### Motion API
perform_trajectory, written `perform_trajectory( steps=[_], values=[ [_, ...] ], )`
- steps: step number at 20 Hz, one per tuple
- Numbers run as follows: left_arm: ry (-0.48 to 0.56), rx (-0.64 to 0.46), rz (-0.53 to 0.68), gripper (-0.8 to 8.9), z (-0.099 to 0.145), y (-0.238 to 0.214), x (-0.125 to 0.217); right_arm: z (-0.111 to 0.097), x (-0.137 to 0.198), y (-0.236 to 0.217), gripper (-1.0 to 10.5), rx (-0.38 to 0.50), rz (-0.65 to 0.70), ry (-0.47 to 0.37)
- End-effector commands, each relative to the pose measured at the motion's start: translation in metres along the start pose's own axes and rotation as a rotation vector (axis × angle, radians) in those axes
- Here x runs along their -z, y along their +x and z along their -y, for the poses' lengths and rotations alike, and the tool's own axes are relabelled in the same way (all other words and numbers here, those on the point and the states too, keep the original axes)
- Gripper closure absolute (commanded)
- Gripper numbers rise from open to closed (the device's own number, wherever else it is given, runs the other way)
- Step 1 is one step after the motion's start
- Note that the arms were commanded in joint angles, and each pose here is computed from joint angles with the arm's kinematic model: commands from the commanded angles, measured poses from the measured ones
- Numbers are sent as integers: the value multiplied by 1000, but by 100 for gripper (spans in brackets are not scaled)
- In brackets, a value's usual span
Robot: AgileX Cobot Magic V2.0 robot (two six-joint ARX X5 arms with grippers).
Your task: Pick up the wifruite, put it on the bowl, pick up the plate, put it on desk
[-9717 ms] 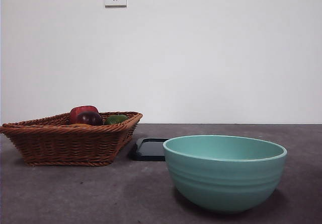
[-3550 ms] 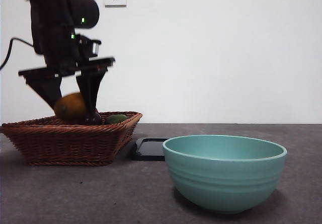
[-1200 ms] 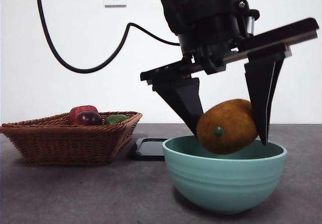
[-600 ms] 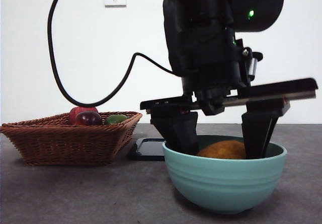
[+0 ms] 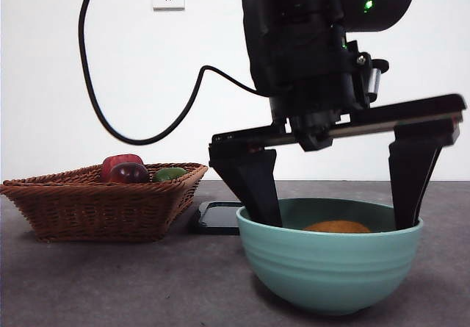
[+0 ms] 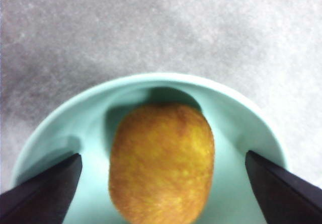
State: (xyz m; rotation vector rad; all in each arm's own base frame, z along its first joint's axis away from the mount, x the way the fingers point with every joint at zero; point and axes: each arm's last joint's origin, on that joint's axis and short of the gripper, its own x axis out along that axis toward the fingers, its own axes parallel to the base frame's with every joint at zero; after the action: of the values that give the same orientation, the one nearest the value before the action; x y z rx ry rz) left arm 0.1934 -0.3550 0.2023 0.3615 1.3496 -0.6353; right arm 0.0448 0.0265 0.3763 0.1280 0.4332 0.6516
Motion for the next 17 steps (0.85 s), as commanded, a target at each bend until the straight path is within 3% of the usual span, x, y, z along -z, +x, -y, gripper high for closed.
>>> perform_trajectory(
  steps=[1, 8, 13, 17],
  values=[
    [30, 21, 46, 273, 11, -12, -10, -2, -4, -4, 381, -10, 23, -1],
    [59, 78, 200, 273, 9, -106, 0, -2, -4, -4, 381, -6, 23, -1],
    [86, 76, 354, 276, -9, -192, 42, -2, -4, -4, 381, -6, 23, -1],
    [78, -17, 458, 279, -33, -247, 86, -2, -4, -4, 381, -6, 23, -1]
  ],
)
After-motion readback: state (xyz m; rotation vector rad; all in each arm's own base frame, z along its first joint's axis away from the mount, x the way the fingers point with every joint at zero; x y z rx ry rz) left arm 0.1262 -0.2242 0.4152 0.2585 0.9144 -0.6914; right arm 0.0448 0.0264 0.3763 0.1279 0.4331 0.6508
